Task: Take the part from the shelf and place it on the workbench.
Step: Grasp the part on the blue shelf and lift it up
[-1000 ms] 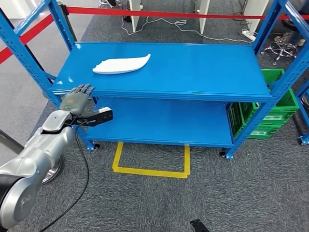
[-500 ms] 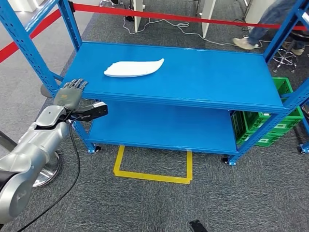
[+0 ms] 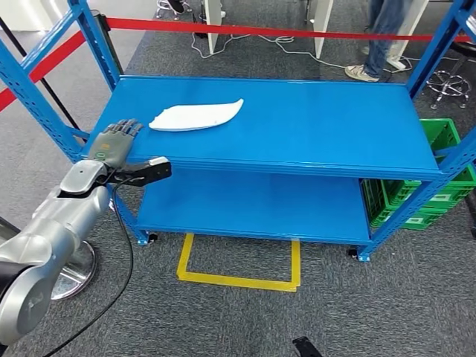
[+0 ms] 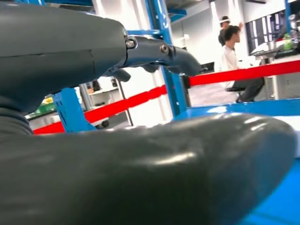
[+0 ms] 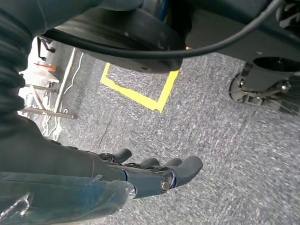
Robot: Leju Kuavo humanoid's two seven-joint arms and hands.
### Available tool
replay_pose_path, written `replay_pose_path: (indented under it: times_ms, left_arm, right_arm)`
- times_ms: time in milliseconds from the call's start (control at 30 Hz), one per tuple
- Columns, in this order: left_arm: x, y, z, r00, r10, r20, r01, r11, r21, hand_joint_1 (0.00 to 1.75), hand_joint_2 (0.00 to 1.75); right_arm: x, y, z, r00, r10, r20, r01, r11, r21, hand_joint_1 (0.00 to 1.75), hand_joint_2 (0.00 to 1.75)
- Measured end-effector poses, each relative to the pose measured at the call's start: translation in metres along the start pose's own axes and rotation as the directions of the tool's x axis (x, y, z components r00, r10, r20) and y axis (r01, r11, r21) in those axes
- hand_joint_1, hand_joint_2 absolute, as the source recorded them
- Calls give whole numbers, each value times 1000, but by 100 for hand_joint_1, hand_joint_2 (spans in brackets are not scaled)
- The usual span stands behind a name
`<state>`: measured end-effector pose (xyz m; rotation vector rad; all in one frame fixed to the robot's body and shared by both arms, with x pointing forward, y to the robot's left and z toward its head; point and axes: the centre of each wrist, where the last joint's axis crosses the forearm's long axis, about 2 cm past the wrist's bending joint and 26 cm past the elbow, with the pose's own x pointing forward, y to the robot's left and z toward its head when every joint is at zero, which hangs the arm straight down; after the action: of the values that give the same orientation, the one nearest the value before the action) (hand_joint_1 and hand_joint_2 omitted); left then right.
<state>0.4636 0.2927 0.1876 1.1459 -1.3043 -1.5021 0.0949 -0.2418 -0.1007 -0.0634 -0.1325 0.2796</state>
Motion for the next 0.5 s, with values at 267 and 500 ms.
replay_pose_path:
  times_ms: [267,500]
  left_arm:
    - [-1,-1,1,1000,-2,-1,2,1000,-4,0,0]
    - [-2,0,0,1000,-5,-3,5,1000,-2,0,0]
  right_arm:
    - [-2,0,0,1000,0,-4,0,1000,1,0,175]
    - [-2,0,0,1000,1,-2,-1,1000,0,0,175]
